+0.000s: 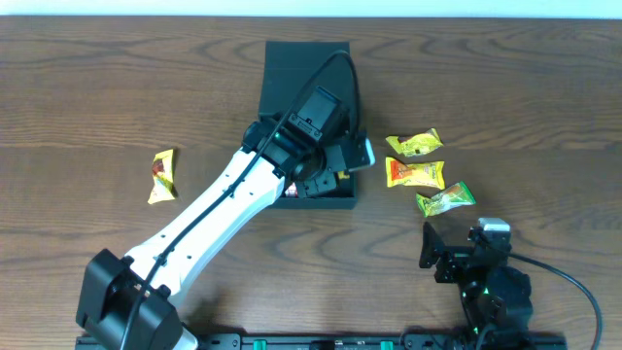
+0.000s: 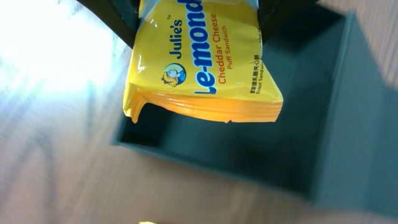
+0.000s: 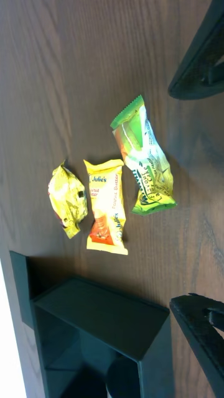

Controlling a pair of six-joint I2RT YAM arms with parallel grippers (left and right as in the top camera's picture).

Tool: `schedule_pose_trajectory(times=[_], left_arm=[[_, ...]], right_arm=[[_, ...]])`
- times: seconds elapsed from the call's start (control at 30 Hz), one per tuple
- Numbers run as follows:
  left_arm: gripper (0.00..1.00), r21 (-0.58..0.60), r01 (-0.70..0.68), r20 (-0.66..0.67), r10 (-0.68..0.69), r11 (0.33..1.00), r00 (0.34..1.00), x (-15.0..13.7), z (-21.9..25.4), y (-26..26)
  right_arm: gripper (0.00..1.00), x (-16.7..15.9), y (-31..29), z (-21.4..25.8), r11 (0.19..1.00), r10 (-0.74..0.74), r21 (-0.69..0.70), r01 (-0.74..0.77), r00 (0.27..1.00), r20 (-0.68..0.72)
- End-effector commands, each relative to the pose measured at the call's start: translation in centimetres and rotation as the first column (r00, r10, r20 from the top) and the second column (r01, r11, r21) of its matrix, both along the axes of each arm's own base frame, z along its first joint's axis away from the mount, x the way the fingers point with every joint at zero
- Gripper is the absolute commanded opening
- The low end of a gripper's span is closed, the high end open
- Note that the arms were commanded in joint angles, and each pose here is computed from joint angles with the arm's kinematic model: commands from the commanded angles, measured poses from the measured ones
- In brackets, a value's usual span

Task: Pack container
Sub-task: 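Carry the packet into the box beside the can and release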

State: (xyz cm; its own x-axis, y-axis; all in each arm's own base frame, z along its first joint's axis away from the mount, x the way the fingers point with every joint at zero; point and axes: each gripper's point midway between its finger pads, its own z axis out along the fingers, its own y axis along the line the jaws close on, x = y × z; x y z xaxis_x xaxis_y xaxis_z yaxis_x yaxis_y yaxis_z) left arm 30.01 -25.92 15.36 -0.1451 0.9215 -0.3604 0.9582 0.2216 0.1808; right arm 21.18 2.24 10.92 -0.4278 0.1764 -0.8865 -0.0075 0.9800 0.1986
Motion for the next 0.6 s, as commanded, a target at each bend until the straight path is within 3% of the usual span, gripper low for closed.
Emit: schedule_pose_trajectory(times=[0.0,0.13,0.37,0.57], left_arm=[[0.22,-0.03,0.216,-0.029,-0.217,0.976,0.976,-1.9,-0.4,-1.0],[0.12,-0.005,0.301,-0.05,-0.301,0.954,0.952,-2.3,-1.6,-0.9],[0.1,0.053,0.376,-0.125,-0.367,0.925,0.922,-1.8,-6.2,-0.9],[0.08,0.05,0.364,-0.105,-0.358,0.93,0.928,-0.1,-8.1,-1.6]], right_arm=[[0.99,0.0,0.0,-0.3,1.0,-0.007,0.009,0.007,1.0,-0.004],[0.99,0.0,0.0,-0.3,1.0,-0.007,0.009,0.007,1.0,-0.004],[0.99,0.0,0.0,-0.3,1.0,-0.007,0.009,0.007,1.0,-0.004],[0.99,0.0,0.0,-0.3,1.0,-0.007,0.009,0.007,1.0,-0.004]])
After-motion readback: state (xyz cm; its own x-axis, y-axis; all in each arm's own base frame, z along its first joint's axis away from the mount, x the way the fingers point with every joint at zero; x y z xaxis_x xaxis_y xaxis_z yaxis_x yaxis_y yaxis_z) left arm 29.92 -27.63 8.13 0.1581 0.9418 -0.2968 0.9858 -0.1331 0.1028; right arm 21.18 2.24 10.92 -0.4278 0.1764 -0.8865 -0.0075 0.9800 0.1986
